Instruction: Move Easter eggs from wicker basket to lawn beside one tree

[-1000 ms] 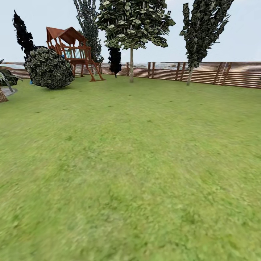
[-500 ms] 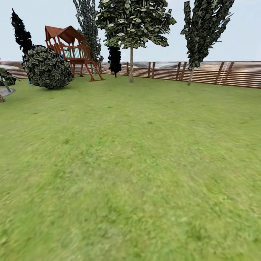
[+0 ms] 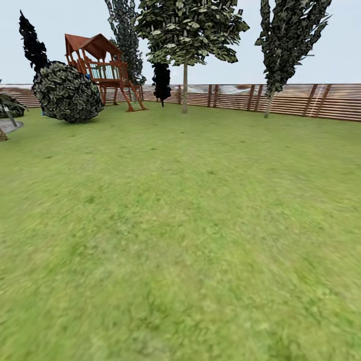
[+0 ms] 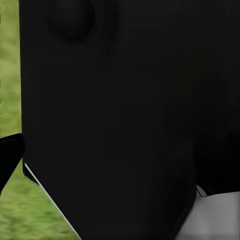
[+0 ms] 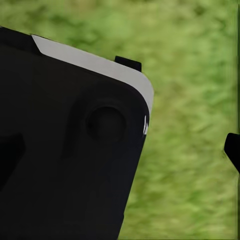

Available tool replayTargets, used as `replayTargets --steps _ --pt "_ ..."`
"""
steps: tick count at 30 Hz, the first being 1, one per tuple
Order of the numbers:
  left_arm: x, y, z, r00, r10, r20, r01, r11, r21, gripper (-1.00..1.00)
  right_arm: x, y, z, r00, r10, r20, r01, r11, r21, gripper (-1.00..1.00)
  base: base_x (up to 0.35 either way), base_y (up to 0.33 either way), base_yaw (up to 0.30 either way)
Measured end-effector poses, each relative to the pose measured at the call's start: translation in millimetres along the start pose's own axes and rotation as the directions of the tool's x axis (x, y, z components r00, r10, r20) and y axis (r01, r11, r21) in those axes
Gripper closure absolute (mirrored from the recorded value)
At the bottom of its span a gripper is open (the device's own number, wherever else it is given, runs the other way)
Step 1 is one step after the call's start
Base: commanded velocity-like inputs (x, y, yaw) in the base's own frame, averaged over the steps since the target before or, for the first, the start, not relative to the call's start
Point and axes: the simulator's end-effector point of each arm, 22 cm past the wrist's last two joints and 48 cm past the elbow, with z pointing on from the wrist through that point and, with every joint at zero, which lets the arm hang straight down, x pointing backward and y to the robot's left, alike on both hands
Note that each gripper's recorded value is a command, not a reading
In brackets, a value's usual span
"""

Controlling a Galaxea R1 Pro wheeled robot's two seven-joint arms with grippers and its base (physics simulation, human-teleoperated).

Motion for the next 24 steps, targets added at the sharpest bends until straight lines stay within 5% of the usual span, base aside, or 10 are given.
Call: replayTargets --steps 24 --pt "-0.3 -0.5 0.0 1.000 0.001 0.000 -0.001 1.000 0.001 -1.00 2.4 1.9 -0.2 1.000 0.016 -0.007 -0.016 1.000 0.003 -1.00 0.338 0.000 0.002"
